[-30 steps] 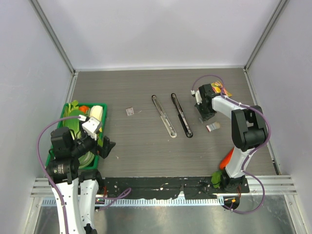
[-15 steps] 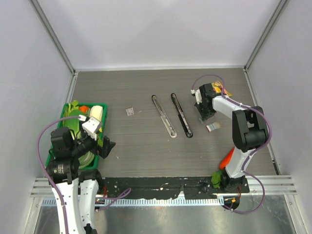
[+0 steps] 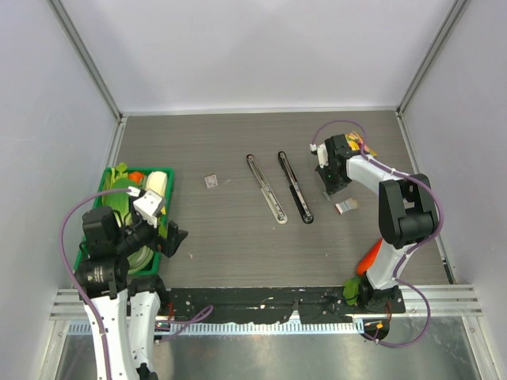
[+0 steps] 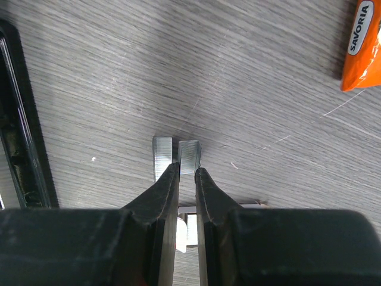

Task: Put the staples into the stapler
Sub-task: Adjust the staple at the center of the board.

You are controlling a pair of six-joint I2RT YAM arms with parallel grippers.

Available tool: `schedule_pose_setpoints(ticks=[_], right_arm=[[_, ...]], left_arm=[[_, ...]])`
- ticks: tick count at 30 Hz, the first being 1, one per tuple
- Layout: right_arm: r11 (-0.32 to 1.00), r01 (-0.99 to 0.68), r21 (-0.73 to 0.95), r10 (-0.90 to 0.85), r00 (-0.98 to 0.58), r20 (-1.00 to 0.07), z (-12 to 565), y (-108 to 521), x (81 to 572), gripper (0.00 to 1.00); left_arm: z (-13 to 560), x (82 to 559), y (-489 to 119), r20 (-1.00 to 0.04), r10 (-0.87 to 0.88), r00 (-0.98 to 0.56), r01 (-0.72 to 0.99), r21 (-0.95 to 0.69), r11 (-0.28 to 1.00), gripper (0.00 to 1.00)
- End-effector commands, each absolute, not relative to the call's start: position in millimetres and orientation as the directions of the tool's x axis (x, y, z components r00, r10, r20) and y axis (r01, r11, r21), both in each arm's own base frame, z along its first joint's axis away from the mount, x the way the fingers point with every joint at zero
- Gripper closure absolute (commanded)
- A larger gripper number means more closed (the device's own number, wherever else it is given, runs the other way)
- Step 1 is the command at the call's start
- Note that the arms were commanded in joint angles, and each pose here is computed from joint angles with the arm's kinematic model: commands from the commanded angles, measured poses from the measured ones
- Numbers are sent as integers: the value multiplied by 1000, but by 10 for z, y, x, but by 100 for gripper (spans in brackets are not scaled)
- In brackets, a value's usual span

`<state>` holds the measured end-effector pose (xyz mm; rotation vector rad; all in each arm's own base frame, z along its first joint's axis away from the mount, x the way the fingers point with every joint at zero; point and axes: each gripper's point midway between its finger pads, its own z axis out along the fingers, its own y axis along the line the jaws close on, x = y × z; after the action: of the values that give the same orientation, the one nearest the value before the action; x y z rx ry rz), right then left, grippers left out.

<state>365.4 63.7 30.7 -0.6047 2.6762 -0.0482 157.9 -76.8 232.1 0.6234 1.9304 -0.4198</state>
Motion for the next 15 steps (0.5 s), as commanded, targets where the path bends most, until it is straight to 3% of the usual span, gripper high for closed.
schedule_pose_setpoints(ticks=[1,15], right_arm=[[910,-396,-119,-406,-799,-444,542,675,3751,89],[910,-401,-107,-404,-799,-445,547,692,3747,89]], left_arm=[[2364,1557,-795,-915,233,-328,603,-13,797,0],[2363,1559,-794,-915,234,-328,604,-13,797,0]])
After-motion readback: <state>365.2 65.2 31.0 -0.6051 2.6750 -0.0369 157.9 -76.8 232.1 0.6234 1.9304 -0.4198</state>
